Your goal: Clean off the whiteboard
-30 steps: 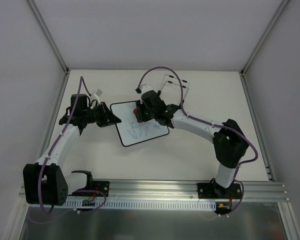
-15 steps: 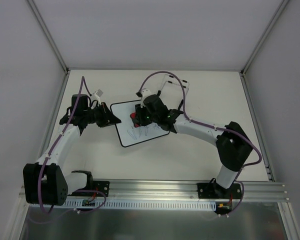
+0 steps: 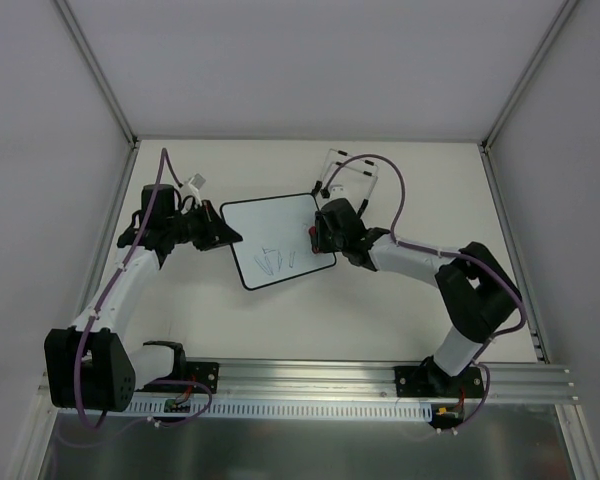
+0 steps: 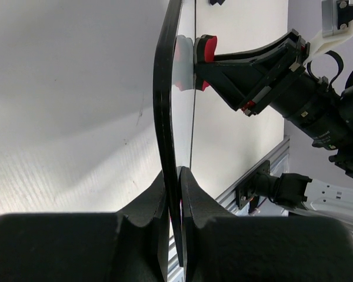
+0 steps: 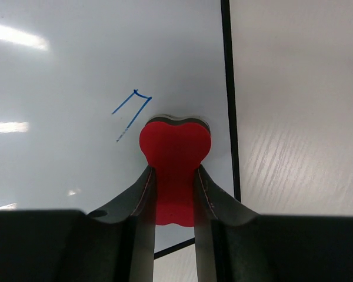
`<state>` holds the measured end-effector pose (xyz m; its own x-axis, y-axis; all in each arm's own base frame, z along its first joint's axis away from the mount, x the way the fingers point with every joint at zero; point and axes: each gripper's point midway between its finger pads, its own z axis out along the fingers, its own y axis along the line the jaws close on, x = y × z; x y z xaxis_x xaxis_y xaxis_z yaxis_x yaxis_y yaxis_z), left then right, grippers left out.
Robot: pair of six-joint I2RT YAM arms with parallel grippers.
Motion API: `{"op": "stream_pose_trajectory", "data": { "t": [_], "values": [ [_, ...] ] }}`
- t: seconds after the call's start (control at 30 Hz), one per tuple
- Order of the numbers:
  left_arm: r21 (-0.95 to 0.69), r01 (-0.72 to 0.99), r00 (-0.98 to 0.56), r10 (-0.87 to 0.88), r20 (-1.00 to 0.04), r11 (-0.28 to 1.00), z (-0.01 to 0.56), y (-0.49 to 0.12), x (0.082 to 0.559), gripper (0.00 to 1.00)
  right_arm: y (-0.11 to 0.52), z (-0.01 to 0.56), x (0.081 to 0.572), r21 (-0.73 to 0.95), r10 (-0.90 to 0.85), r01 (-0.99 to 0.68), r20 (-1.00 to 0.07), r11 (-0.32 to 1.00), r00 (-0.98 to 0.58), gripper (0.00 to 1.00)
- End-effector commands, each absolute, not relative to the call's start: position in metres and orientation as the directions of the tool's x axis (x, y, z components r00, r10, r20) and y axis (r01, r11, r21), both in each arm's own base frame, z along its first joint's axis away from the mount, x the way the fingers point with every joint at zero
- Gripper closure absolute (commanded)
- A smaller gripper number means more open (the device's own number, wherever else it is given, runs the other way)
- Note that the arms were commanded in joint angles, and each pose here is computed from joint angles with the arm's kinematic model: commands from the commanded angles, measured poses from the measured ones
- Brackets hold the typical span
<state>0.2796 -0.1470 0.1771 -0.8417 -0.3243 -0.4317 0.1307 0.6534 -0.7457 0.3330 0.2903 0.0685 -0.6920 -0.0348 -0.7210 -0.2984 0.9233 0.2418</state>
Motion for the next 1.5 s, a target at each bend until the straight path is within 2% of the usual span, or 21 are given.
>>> {"op": "stream_pose_trajectory", "data": {
  "t": [0.0,0.27,0.47,0.67,0.8,1.0,1.2,1.47],
  "values": [
    [-0.694,0.293,-0.787,-0.246,-0.565,0.657,0.200,-0.155,0.285,1.00,0.326,0.045,0.292,0.211,-0.197,-0.433,-0.663,0.877,-0.722,1.00],
    [-0.698,0.276,-0.790,-0.257,-0.556,0.660,0.198,-0.155,0.285,1.00,0.429,0.111,0.238,0.355,-0.266,-0.669,-0.720,0.653,-0.641,1.00],
    [-0.696,0.267,-0.791,-0.261,-0.553,0.666,0.196,-0.154,0.285,1.00,0.448,0.120,0.207,0.386,-0.312,-0.732,-0.720,0.562,-0.620,1.00],
    [-0.703,0.265,-0.796,-0.261,-0.546,0.660,0.195,-0.155,0.284,1.00,0.416,0.087,0.225,0.335,-0.292,-0.655,-0.694,0.678,-0.658,1.00],
    [-0.707,0.263,-0.800,-0.262,-0.541,0.657,0.193,-0.155,0.281,1.00,0.364,0.058,0.266,0.294,-0.185,-0.499,-0.684,0.816,-0.706,1.00],
    [-0.721,0.259,-0.810,-0.263,-0.525,0.643,0.192,-0.157,0.277,1.00,0.300,0.024,0.290,0.218,-0.115,-0.358,-0.691,0.908,-0.714,1.00],
    [-0.733,0.250,-0.820,-0.264,-0.508,0.633,0.191,-0.158,0.274,1.00,0.294,0.019,0.298,0.221,-0.099,-0.347,-0.701,0.911,-0.707,1.00],
    [-0.722,0.242,-0.819,-0.264,-0.510,0.648,0.183,-0.156,0.272,1.00,0.340,0.090,0.305,0.275,-0.074,-0.466,-0.795,0.841,-0.602,1.00]
  ]
}}
